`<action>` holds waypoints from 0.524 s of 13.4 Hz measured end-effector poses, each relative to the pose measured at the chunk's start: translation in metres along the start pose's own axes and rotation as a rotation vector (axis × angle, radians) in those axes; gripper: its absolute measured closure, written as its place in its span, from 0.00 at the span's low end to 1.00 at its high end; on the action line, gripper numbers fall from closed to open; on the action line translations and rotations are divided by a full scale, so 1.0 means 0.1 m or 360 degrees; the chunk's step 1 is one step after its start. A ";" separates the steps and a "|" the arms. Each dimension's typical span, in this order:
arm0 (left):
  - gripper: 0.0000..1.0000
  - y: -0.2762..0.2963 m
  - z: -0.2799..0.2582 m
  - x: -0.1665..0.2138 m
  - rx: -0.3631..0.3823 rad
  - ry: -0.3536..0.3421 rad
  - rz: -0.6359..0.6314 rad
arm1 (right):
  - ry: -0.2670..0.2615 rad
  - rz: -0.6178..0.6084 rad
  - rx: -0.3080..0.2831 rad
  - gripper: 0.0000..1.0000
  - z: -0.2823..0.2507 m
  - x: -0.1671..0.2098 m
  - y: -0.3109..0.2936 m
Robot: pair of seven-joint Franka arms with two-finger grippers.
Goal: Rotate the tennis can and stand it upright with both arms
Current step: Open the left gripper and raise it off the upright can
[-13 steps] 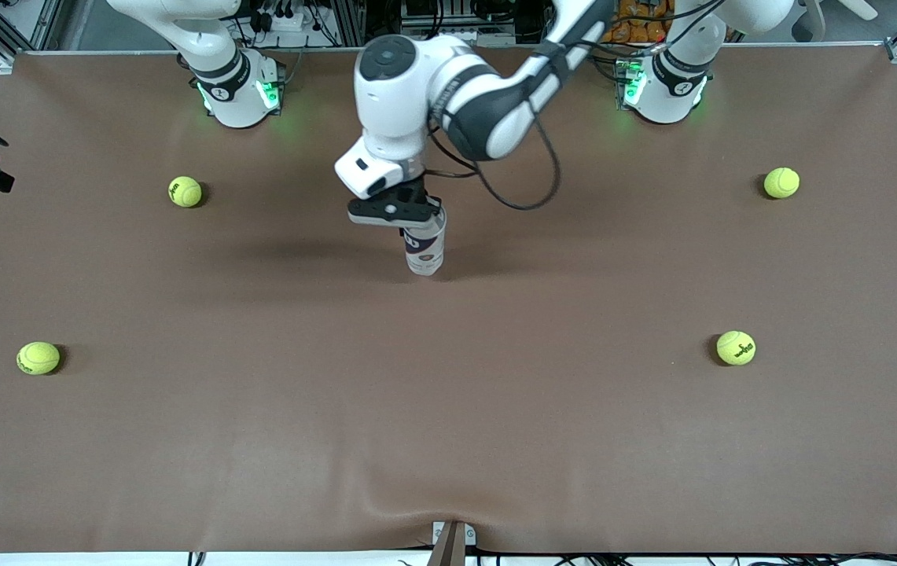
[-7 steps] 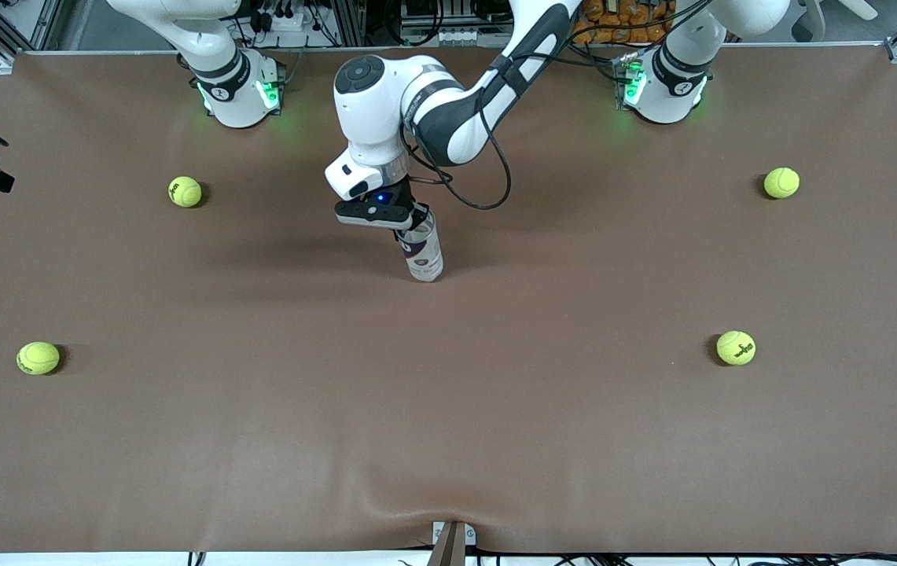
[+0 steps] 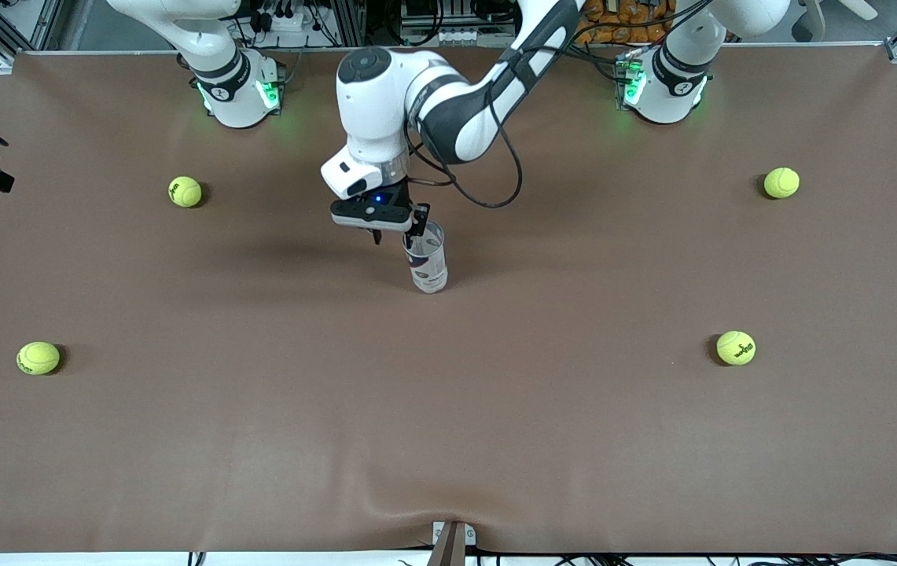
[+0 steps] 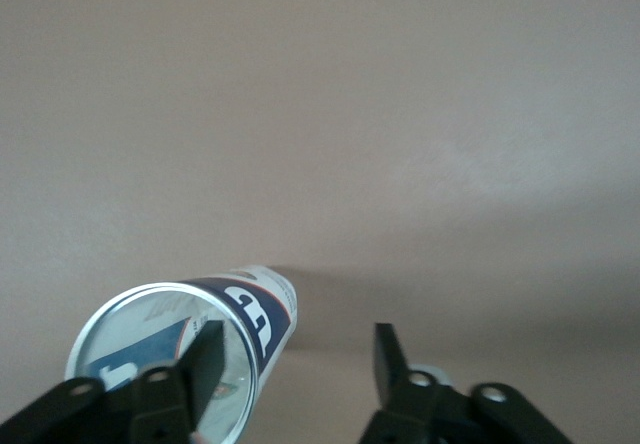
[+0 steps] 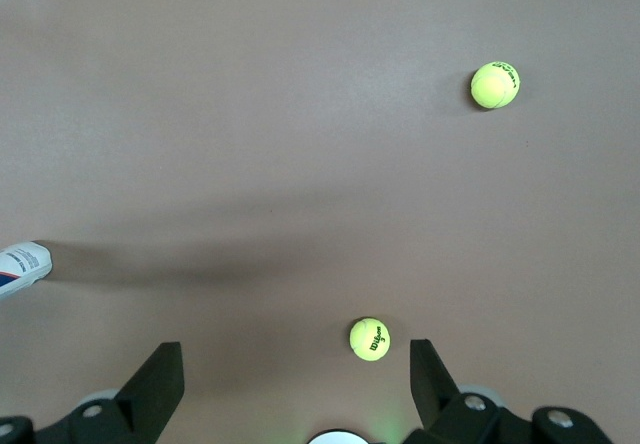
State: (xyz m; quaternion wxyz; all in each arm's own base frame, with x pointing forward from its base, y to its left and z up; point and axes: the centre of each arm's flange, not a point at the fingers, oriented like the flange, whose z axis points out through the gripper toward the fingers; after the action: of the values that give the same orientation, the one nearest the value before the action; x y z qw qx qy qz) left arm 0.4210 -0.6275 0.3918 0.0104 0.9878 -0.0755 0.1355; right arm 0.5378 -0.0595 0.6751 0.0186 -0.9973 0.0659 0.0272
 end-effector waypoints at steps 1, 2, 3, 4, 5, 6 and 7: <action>0.15 -0.14 -0.26 0.12 0.0019 -0.0011 -0.0040 | 0.0000 0.0000 0.0000 0.00 0.00 0.00 0.00; 0.04 -0.35 -0.55 0.28 0.0032 -0.0022 -0.0097 | 0.0000 0.0000 0.0000 0.00 0.00 0.00 0.00; 0.00 -0.59 -0.90 0.45 0.0021 -0.0021 -0.0161 | 0.0000 0.0000 0.0000 0.00 0.00 0.00 0.00; 0.00 -0.87 -1.25 0.61 0.0004 -0.0018 -0.0208 | 0.0000 0.0000 0.0000 0.00 0.00 0.00 0.00; 0.00 -1.20 -1.58 0.76 -0.0004 -0.0029 -0.0215 | 0.0001 0.0000 0.0000 0.00 0.00 0.00 0.00; 0.00 -1.59 -1.86 0.89 0.0011 -0.0062 -0.0179 | 0.0001 0.0000 0.0000 0.00 0.00 0.00 0.00; 0.00 -2.03 -2.10 1.00 0.0042 -0.0102 -0.0132 | 0.0001 0.0000 0.0000 0.00 0.00 0.00 0.00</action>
State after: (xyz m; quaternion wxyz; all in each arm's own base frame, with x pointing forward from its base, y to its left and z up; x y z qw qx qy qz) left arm 0.4911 -0.4333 0.6210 0.0005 0.9940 -0.0330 0.1044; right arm 0.5381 -0.0594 0.6754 0.0185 -0.9973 0.0658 0.0269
